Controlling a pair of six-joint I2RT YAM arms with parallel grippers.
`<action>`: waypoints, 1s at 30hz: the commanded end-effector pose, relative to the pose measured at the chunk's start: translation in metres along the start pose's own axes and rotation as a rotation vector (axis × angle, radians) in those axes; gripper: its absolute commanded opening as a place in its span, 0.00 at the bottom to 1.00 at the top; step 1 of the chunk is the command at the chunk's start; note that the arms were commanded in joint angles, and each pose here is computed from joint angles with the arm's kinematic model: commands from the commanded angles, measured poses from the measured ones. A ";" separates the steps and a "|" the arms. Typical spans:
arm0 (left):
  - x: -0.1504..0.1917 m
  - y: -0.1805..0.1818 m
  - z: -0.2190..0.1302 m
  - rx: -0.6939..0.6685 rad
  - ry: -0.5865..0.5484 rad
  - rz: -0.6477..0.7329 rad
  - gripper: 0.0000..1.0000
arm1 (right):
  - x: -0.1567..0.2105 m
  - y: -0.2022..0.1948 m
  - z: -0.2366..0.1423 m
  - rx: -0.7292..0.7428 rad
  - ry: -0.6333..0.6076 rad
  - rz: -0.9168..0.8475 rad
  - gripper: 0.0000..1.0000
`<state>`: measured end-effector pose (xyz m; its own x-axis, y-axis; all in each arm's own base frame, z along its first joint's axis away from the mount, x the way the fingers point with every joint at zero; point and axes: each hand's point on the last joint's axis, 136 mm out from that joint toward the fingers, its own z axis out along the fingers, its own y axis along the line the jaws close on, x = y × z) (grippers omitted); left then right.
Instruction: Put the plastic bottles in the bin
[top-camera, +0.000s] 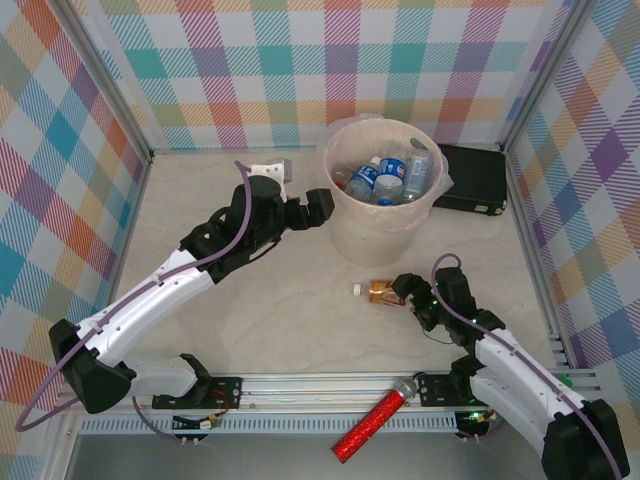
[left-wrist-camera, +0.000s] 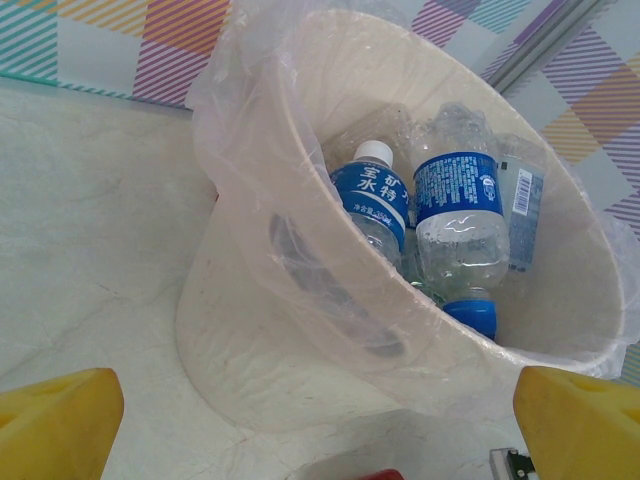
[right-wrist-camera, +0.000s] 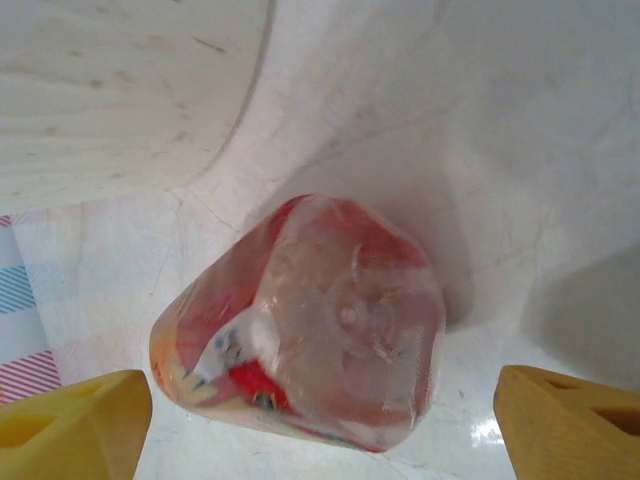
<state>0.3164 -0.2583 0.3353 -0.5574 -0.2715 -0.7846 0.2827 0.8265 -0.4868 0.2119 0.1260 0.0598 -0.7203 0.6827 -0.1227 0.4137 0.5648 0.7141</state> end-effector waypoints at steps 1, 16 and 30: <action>-0.004 0.001 -0.008 0.004 -0.030 -0.011 0.99 | 0.006 0.016 0.000 -0.056 0.047 0.139 0.90; -0.006 0.008 -0.018 -0.013 -0.053 0.001 1.00 | 0.025 0.017 0.026 -0.008 0.097 0.326 0.91; -0.003 0.012 -0.023 -0.018 -0.055 0.007 1.00 | 0.020 0.015 0.044 0.022 0.055 0.318 0.84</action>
<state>0.3069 -0.2399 0.3337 -0.5329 -0.2873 -0.7959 0.2608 0.8390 -0.4775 0.2175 0.1655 0.0394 -0.5894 0.7907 0.1656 0.6539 0.3466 0.6725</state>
